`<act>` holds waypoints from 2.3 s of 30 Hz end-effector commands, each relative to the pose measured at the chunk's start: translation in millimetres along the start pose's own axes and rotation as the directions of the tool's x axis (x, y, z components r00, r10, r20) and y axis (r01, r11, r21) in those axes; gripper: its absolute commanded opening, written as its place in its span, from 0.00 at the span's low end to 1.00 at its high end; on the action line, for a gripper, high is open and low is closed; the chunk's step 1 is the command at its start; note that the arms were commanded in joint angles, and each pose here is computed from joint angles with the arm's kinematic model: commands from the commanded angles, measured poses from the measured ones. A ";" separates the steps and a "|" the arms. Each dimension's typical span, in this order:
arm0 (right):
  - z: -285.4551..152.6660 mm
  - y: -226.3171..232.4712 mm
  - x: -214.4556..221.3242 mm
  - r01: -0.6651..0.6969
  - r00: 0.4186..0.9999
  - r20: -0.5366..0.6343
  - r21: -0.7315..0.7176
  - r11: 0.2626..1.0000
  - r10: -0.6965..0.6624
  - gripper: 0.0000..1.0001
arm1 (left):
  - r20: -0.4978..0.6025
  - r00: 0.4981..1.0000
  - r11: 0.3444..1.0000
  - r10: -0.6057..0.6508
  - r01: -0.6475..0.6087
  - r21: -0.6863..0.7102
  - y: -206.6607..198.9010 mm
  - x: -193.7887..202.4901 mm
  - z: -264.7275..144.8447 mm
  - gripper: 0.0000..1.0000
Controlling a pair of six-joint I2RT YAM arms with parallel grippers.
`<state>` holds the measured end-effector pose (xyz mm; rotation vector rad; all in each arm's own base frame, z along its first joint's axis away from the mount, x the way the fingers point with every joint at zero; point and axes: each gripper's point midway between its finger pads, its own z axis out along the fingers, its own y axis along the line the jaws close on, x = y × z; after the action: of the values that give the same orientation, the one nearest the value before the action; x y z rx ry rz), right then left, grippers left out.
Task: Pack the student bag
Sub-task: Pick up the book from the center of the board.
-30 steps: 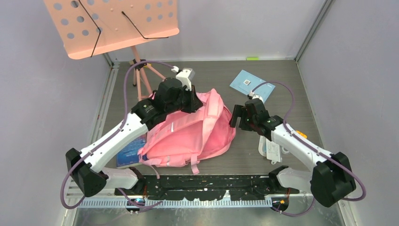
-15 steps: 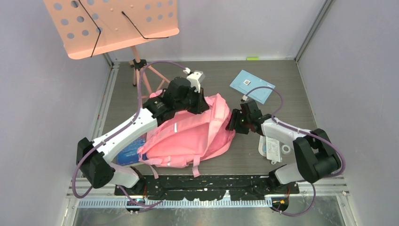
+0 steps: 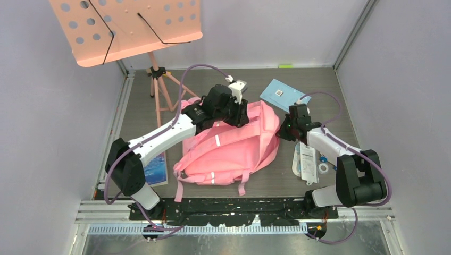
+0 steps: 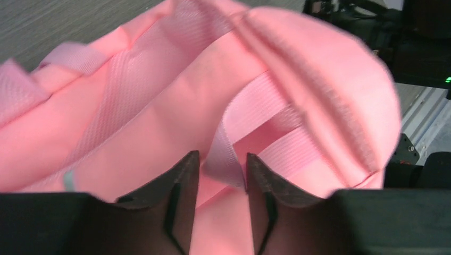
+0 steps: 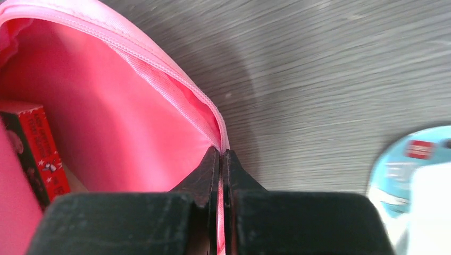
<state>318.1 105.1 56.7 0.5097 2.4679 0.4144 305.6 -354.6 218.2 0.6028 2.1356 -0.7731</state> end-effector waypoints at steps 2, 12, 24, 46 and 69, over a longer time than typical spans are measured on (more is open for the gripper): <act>-20.6 -43.8 -57.3 -0.007 0.982 0.183 0.219 0.976 -0.034 0.00 | 0.027 0.998 0.994 0.056 -0.053 -0.100 22.7 -8.6 -10.9 0.64; -20.0 -38.7 -56.2 -0.022 0.983 0.182 0.187 0.982 -0.013 0.02 | -0.071 0.997 0.903 -0.009 -0.023 -0.429 85.7 66.7 -96.7 1.00; -20.8 -39.7 -59.1 -0.031 0.980 0.197 0.179 0.983 -0.005 0.03 | -0.008 0.989 0.725 -0.151 0.105 -0.680 128.4 111.9 -202.2 1.00; -26.6 -36.1 -51.8 -0.040 0.982 0.191 0.135 0.990 0.013 0.03 | 0.140 0.955 0.752 -0.261 0.292 -0.591 129.4 56.4 -167.6 1.00; -28.8 -31.2 -53.5 -0.049 0.978 0.206 0.086 0.995 0.031 0.03 | -0.032 0.816 0.272 -0.577 0.155 -0.950 273.2 210.3 -184.0 1.00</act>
<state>316.8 58.4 69.1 0.5928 2.4095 0.2571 248.2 -0.8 62.5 -0.4443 2.6292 0.6004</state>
